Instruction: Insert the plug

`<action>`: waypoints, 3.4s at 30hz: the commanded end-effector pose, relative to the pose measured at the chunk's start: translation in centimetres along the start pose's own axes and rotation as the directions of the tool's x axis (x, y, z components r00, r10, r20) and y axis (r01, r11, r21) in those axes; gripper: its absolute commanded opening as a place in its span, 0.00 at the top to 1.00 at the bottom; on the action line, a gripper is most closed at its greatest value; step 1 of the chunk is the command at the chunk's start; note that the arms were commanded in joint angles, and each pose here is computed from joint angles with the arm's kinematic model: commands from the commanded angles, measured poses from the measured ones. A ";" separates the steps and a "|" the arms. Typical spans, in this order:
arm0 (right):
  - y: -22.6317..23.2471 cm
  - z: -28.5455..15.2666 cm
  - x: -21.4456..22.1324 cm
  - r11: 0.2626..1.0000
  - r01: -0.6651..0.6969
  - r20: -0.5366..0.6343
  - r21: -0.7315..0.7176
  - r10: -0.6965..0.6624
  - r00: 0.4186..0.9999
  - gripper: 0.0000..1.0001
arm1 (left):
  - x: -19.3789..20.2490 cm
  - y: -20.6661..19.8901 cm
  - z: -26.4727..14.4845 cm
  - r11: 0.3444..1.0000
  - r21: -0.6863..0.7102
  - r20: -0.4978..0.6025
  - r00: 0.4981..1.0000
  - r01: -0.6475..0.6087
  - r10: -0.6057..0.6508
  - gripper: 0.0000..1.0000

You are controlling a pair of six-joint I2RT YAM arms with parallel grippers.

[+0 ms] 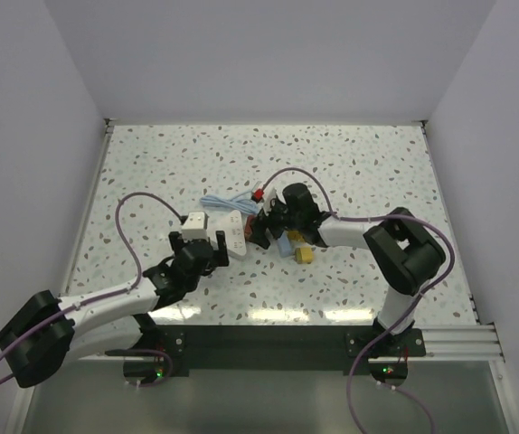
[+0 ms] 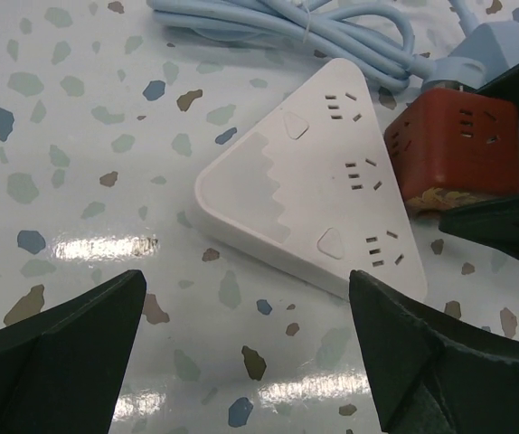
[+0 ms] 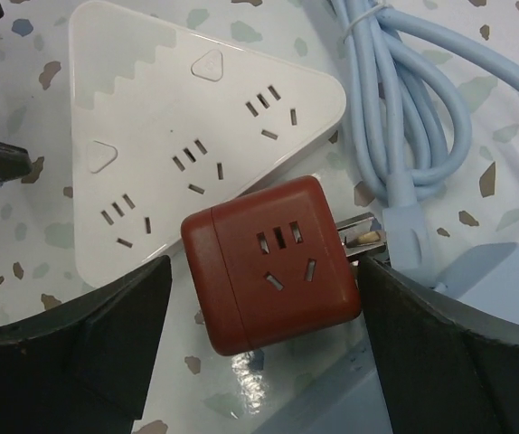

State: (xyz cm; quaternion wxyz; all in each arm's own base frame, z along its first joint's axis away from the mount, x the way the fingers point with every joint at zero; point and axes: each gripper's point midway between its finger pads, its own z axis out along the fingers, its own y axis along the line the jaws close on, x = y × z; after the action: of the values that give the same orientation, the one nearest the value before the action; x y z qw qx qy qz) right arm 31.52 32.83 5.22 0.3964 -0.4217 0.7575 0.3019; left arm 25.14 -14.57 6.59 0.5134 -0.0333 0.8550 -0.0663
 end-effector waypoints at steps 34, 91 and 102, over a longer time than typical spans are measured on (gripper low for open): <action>7.7 -14.8 -13.4 0.860 -0.270 -0.144 -0.434 0.230 0.962 1.00 | -10.2 -13.5 -12.3 0.401 0.495 0.779 0.598 -0.771 0.187 0.01; 6.9 -13.9 -8.4 0.846 -0.483 -0.108 -0.226 0.471 0.876 0.06 | -6.5 -19.0 -9.5 0.339 0.615 0.686 0.695 -0.712 0.216 1.00; 4.9 -14.9 -8.4 0.897 -0.439 -0.006 0.054 0.440 0.898 0.02 | -7.0 -20.1 -4.6 0.495 0.640 0.525 0.805 -0.588 0.277 1.00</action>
State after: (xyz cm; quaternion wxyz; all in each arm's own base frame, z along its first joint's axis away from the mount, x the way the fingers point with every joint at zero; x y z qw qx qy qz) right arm 23.66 27.12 19.57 0.2782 -0.2543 0.8379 0.3949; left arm 22.46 -32.48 14.36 0.5813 0.4466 0.6189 -0.2820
